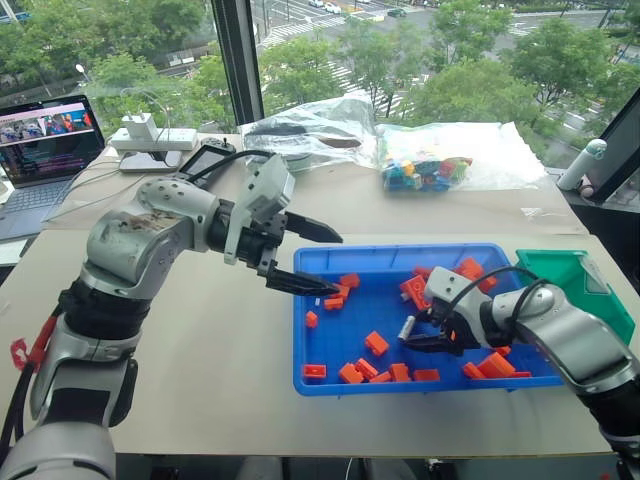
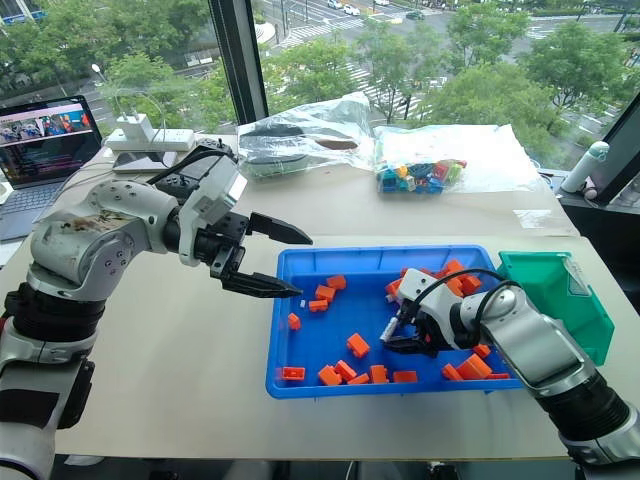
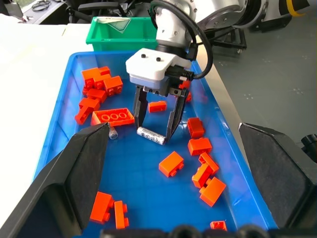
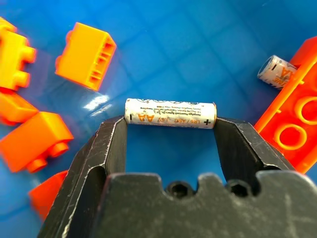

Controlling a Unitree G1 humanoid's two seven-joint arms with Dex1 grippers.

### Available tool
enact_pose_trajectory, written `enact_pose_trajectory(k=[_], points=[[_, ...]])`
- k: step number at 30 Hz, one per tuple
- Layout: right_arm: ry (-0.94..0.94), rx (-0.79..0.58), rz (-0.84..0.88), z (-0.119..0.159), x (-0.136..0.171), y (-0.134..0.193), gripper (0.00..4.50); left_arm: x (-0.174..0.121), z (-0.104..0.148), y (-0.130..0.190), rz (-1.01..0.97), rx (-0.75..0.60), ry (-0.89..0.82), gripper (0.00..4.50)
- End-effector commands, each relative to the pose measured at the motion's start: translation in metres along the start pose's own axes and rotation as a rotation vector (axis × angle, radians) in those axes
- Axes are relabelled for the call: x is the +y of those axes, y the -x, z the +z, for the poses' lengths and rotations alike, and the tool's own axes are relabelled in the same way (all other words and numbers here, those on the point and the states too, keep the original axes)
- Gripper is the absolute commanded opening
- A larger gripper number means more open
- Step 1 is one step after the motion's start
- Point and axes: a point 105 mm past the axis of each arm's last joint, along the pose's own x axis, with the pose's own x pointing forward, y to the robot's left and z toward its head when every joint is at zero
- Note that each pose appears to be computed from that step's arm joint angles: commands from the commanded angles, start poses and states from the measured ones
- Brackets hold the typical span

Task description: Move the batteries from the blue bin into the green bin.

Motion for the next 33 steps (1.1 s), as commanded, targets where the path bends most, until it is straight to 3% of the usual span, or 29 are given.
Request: enact_pose_trajectory(k=[1,5,11,15,22,24,25,27,31,33], points=[[0.051,-0.112,-0.031,0.036,-0.003,0.042,2.51,-0.002,0.012,-0.001,-0.008,-0.007,-0.048,4.50],[0.005,-0.113,-0.232,0.035,-0.036,0.100,2.51,-0.001,0.014,-0.004,-0.017,-0.013,-0.047,4.50],[-0.060,0.051,-0.581,-0.003,-0.084,0.167,2.51,-0.001,0.015,-0.009,-0.032,-0.023,-0.053,4.50],[-0.187,0.150,-0.766,-0.048,-0.108,0.209,2.51,0.001,0.015,-0.011,-0.042,-0.024,-0.064,4.50],[-0.222,0.237,-0.764,-0.086,-0.107,0.196,2.51,0.001,0.013,-0.012,-0.046,-0.027,-0.064,4.50],[-0.220,0.218,-0.769,-0.085,-0.108,0.193,3.51,0.000,0.012,-0.011,-0.044,-0.027,-0.062,4.50],[-0.216,0.201,-0.768,-0.082,-0.108,0.192,3.64,0.000,0.012,-0.011,-0.043,-0.027,-0.060,4.50],[-0.202,0.184,-0.770,-0.074,-0.109,0.194,4.33,0.000,0.011,-0.010,-0.041,-0.027,-0.058,4.50],[-0.176,0.194,-0.761,-0.064,-0.107,0.198,4.47,0.000,0.010,-0.009,-0.035,-0.026,-0.056,4.50],[-0.133,0.152,-0.725,-0.044,-0.103,0.194,4.47,0.000,0.009,-0.008,-0.032,-0.027,-0.053,4.50]])
